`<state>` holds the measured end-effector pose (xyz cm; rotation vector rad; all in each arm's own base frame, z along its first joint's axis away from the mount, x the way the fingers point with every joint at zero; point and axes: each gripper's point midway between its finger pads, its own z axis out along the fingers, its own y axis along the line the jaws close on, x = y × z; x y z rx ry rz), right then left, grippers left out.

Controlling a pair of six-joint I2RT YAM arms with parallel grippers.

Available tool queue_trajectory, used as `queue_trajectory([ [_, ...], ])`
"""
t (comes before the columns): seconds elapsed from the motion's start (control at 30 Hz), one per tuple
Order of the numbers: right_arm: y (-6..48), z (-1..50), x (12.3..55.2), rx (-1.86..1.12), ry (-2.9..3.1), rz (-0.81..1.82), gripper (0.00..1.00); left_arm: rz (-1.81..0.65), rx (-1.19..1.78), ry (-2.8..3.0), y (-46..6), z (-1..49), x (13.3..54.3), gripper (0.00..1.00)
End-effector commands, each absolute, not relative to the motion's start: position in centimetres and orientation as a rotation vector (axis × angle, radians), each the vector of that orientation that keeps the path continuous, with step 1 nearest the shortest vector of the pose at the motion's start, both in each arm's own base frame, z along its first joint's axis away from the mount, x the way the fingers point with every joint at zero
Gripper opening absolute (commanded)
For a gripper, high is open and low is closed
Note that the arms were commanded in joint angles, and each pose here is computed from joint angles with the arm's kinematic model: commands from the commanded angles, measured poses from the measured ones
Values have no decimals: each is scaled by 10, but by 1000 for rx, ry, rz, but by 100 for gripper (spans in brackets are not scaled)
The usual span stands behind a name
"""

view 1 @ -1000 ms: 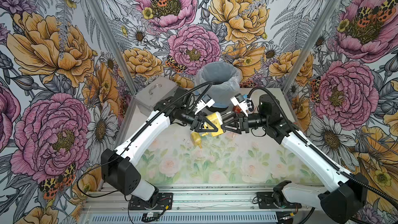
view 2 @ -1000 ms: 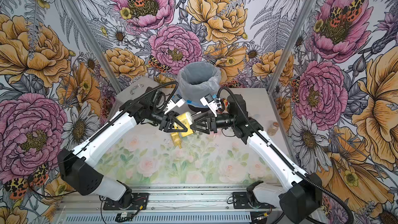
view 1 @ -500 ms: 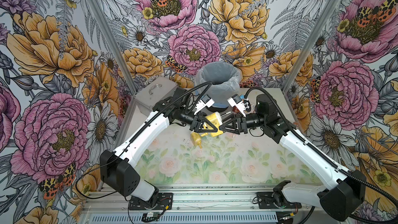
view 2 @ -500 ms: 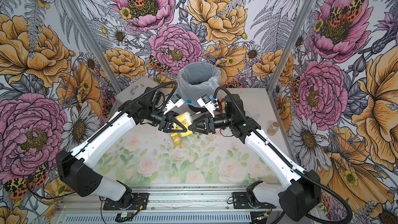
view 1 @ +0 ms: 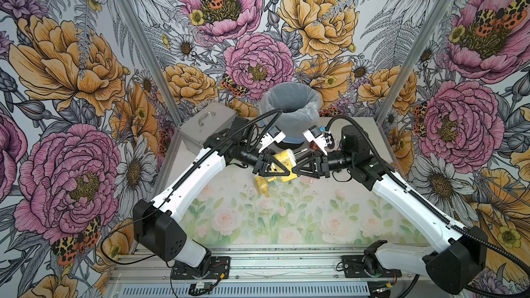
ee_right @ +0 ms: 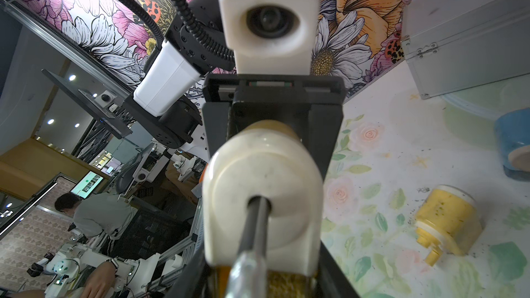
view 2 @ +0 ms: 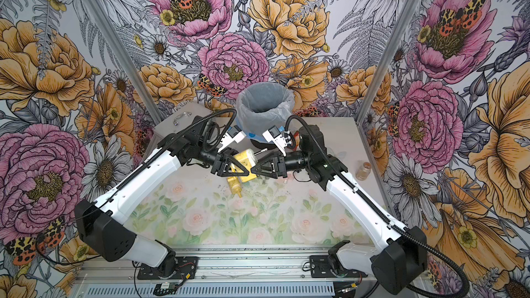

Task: Take out the pencil sharpener tray and clean the shavings
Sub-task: Open the container of the pencil sharpener.

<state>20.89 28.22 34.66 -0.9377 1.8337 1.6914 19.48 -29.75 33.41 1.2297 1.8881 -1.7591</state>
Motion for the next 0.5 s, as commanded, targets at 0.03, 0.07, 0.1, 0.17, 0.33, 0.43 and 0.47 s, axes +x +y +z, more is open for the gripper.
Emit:
queue_trajectory([
  [0.03, 274, 368, 211, -964, 1750, 1652, 31, -1756, 1276, 1771, -291, 351, 183, 1],
  [0.07, 272, 368, 212, -959, 1751, 1648, 31, -1757, 1273, 1772, -290, 351, 183, 1],
  [0.1, 271, 369, 213, -953, 1749, 1643, 31, -1758, 1270, 1776, -290, 350, 184, 1],
  [0.17, 268, 369, 215, -944, 1748, 1634, 31, -1760, 1262, 1785, -290, 349, 186, 1],
  [0.33, 262, 373, 219, -925, 1743, 1615, 30, -1759, 1251, 1793, -289, 348, 189, 2],
  [0.43, 260, 375, 221, -917, 1739, 1607, 30, -1751, 1242, 1795, -287, 348, 192, 1],
  [0.47, 259, 376, 221, -915, 1737, 1604, 30, -1747, 1238, 1795, -287, 348, 193, 2],
])
